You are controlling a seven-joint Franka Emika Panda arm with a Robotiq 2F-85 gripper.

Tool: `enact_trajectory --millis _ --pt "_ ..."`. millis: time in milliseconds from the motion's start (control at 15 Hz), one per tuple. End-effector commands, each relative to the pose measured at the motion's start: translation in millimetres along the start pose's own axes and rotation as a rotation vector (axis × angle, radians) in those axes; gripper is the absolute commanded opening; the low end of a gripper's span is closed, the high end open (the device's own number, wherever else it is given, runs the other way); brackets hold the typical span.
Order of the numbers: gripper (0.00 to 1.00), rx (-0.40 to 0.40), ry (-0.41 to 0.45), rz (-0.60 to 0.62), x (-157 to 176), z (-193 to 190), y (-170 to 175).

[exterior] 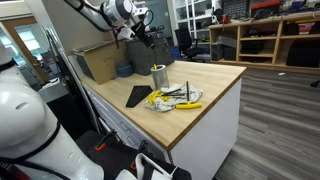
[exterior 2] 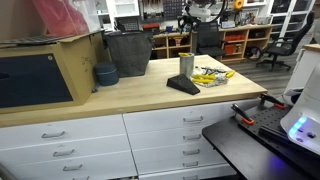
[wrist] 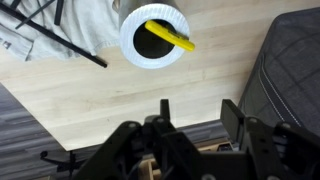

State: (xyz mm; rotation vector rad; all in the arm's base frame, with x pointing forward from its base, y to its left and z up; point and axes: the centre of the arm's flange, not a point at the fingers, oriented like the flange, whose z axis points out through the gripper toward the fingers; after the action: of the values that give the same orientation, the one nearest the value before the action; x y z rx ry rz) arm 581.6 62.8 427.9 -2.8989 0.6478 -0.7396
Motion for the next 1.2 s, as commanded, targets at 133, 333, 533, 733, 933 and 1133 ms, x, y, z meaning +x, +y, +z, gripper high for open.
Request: enact_trajectory --millis 133,333,533,733,933,1133 --pt "0.82 0.030 -0.136 0.064 15 -48 27" --pt "0.82 0.034 -0.226 0.150 20 -40 44" --pt "0.82 0.017 -0.311 0.125 19 -21 60" --pt "0.82 -0.022 -0.385 -0.033 15 -2 70" --pt "0.82 -0.065 -0.391 -0.202 12 18 70" --pt "0.82 -0.101 -0.357 -0.370 13 27 59"
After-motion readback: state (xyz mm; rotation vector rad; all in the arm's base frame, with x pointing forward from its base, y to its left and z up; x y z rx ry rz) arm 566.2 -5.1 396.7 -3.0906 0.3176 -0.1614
